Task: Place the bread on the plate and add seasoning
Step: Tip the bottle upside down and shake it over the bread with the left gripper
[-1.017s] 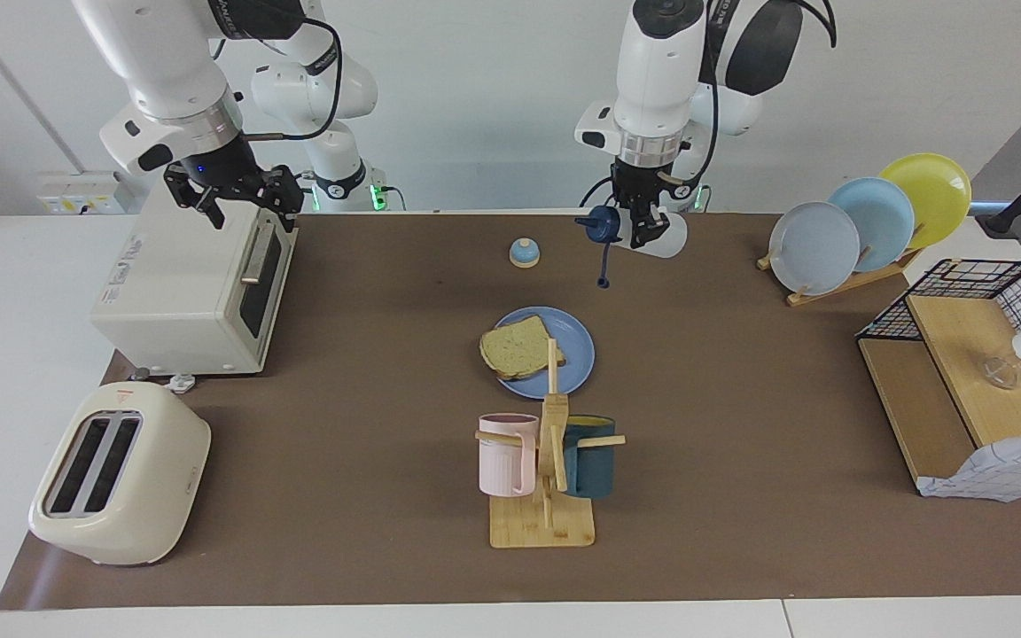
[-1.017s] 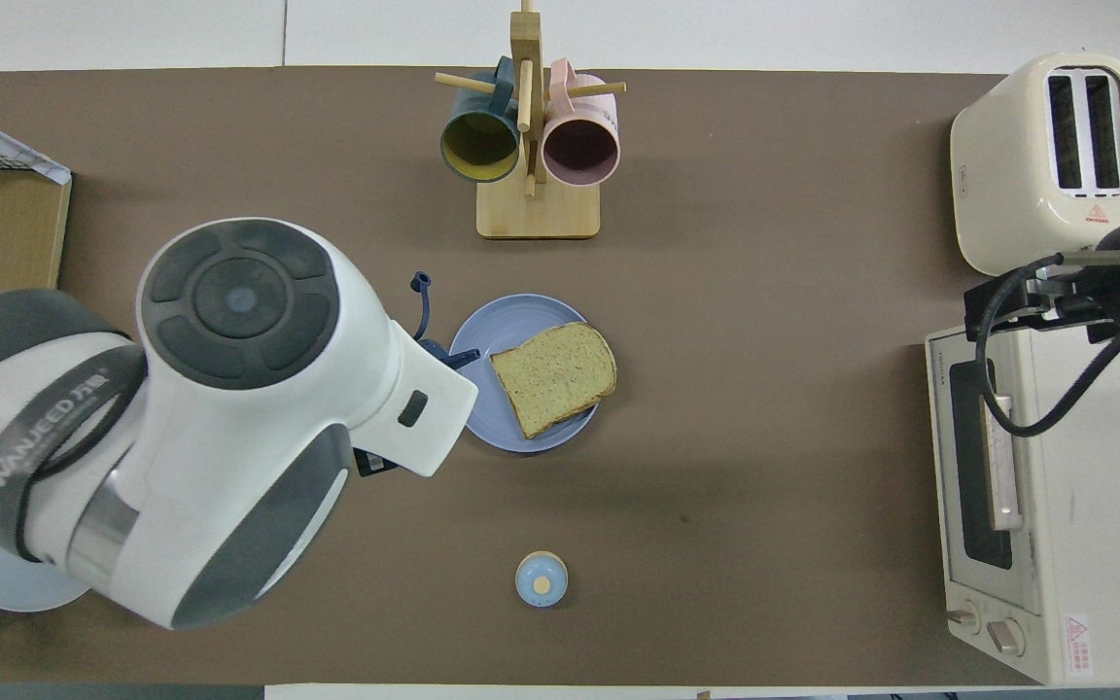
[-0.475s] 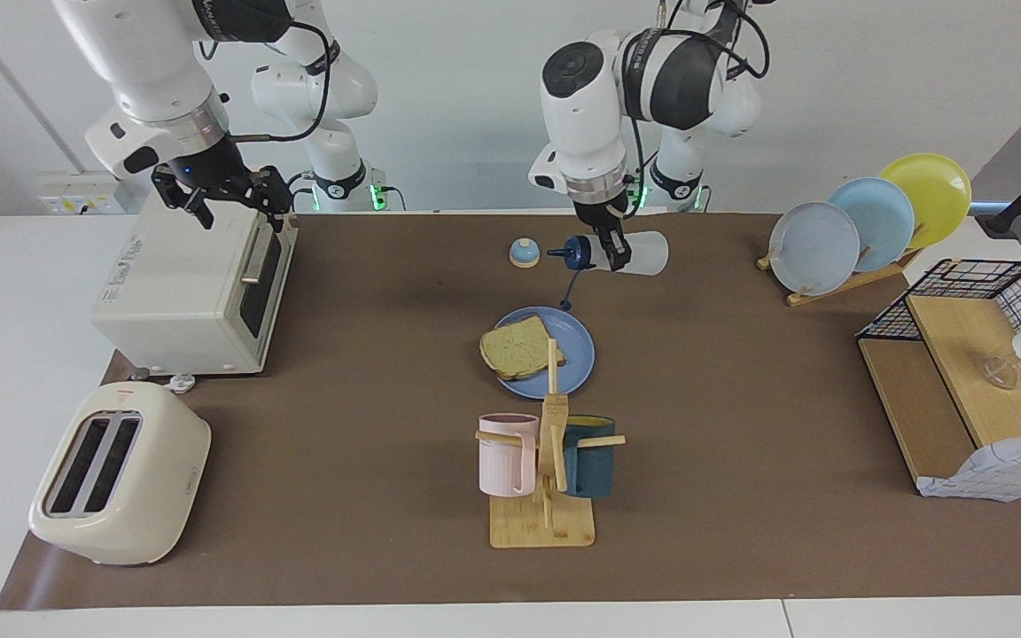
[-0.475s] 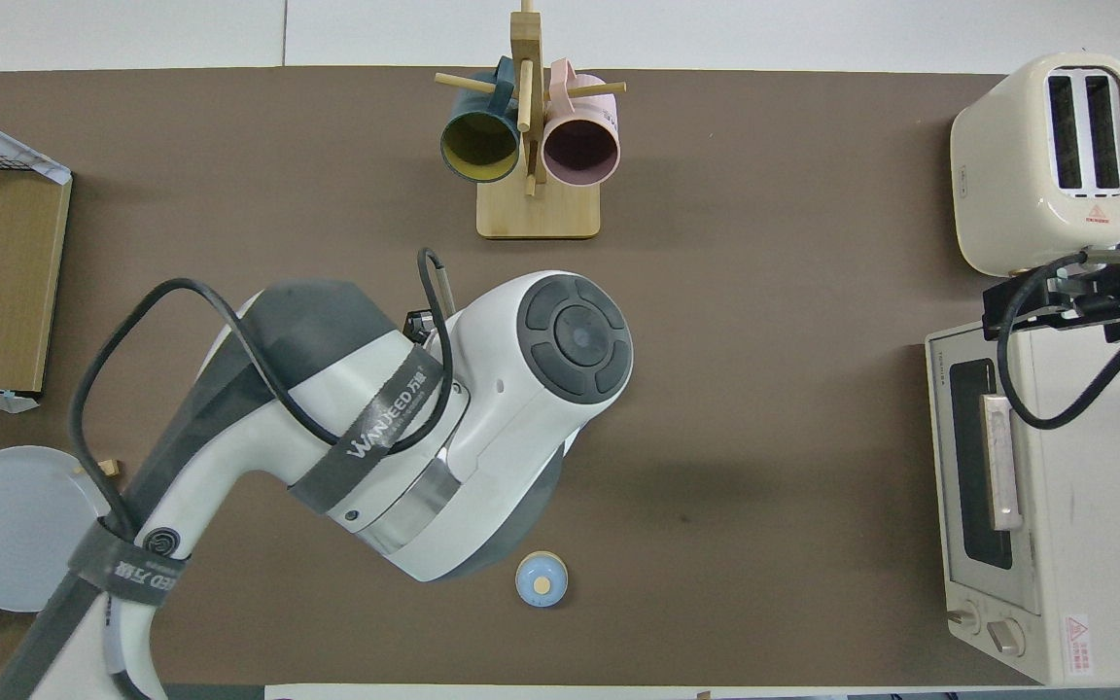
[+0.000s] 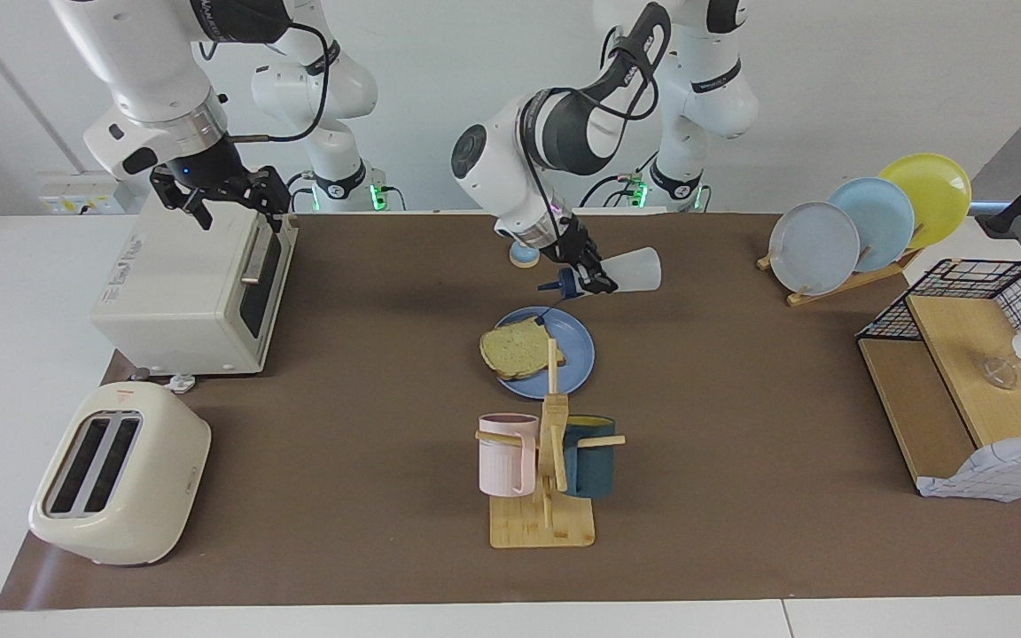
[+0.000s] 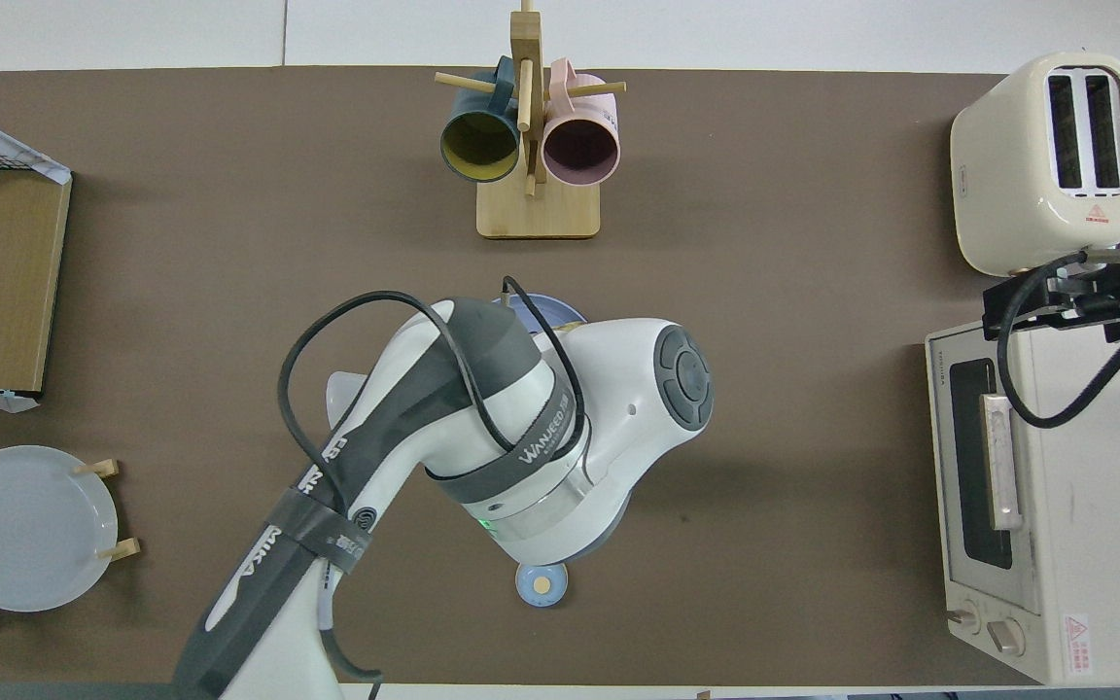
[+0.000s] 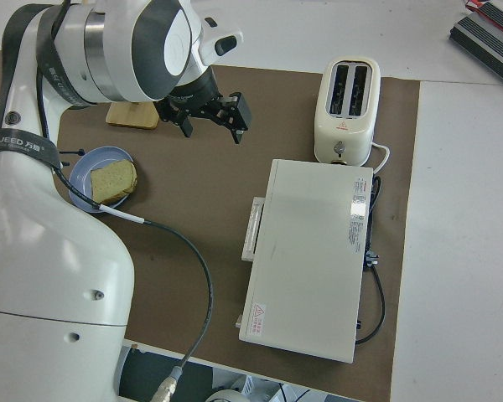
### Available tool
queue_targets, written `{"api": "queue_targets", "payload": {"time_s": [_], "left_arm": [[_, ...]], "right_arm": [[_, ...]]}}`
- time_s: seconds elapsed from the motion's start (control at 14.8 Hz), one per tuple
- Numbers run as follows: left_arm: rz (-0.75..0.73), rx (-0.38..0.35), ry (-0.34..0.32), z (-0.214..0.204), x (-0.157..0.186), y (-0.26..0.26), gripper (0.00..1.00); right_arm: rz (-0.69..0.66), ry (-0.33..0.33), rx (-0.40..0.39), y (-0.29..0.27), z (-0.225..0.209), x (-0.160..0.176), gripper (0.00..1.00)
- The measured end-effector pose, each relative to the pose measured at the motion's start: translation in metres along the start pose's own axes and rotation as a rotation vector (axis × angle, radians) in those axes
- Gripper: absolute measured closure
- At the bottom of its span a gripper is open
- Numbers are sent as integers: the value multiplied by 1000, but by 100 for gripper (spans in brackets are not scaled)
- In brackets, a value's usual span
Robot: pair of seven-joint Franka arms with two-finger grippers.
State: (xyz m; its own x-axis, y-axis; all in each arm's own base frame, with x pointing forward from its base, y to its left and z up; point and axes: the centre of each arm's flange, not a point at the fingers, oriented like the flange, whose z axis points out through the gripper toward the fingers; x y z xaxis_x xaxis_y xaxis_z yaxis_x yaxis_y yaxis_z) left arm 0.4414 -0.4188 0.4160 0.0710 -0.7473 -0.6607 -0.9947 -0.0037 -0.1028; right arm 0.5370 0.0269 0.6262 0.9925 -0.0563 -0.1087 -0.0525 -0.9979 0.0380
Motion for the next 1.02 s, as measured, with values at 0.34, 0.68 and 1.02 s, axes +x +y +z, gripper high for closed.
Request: {"api": "queue_targets", "payload": {"time_s": [0.34,0.68,1.02], "left_arm": [[24,64,-144,6,31,17,63],[20,103,-217,0,29,21,63],[14,128,-269,11,33,14,63]], "right_arm": [[15,-1,2,9,0,1,0],[-4,3,19,43,0,3,0],[-13,5,19,39,0,3,0]]}}
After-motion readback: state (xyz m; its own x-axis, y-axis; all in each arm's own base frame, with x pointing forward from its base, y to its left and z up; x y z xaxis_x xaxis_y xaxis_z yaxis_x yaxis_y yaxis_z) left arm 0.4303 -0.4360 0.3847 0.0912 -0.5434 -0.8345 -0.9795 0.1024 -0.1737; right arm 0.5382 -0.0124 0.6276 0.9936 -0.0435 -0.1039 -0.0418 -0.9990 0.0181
